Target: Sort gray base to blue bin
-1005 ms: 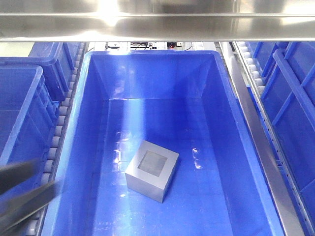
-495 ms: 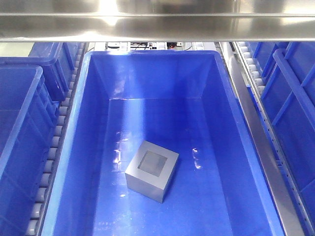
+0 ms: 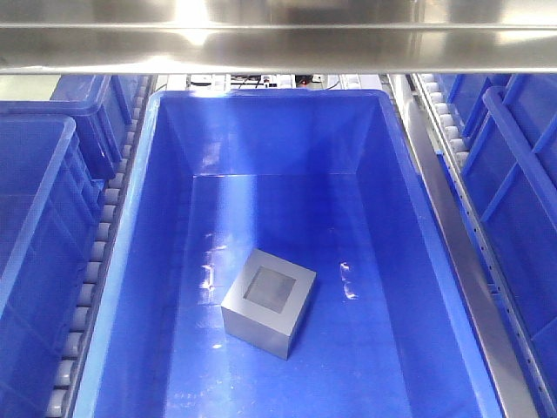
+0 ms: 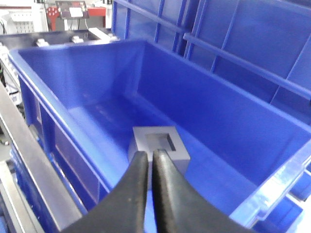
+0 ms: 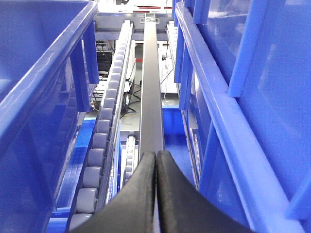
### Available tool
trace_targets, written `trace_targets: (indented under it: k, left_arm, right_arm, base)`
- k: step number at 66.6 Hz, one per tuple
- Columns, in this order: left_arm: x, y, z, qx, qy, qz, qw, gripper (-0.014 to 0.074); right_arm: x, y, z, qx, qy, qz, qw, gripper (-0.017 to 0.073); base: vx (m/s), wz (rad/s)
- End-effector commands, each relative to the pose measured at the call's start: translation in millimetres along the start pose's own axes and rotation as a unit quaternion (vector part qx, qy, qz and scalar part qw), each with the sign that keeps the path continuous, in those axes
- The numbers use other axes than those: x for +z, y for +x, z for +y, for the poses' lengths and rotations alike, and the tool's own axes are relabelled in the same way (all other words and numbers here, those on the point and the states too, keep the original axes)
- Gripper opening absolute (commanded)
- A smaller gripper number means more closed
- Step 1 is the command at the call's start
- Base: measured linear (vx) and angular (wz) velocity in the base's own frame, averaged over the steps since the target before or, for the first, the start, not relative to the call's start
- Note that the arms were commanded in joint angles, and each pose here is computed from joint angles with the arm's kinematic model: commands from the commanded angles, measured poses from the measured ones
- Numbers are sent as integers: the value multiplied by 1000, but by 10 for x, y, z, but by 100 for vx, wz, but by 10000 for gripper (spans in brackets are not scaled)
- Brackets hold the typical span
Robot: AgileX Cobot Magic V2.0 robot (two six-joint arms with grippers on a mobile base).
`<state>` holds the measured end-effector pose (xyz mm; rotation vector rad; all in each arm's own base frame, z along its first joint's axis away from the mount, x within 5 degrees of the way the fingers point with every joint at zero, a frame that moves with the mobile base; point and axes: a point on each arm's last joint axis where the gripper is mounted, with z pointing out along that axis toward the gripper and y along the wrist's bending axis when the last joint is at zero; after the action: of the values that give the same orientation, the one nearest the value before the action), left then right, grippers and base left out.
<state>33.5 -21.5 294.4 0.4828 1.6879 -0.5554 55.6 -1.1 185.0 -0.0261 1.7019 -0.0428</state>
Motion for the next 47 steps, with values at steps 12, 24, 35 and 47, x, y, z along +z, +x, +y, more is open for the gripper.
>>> trace_targets:
  k: [12, 24, 35, 47]
  left_arm:
    - [-17, -111, -21, -1, 12, -32, 999, -8]
    - [-17, -111, -21, -1, 12, -32, 999, -8]
    - [10, -78, -12, -1, 2, -27, 1000, -8]
    - [-6, -111, 68, -13, -98, -52, 994, -8]
  right_arm:
    - [-4, -57, -1, -10, 1, -41, 999, -5]
    - [-4, -57, -1, -10, 1, -41, 999, -5]
    - [-4, -57, -1, -10, 1, -41, 999, -5]
    - [-4, -57, -1, -10, 1, -40, 999, -5]
  base:
    - [0, 0]
    - [0, 0]
    - [0, 0]
    - [0, 0]
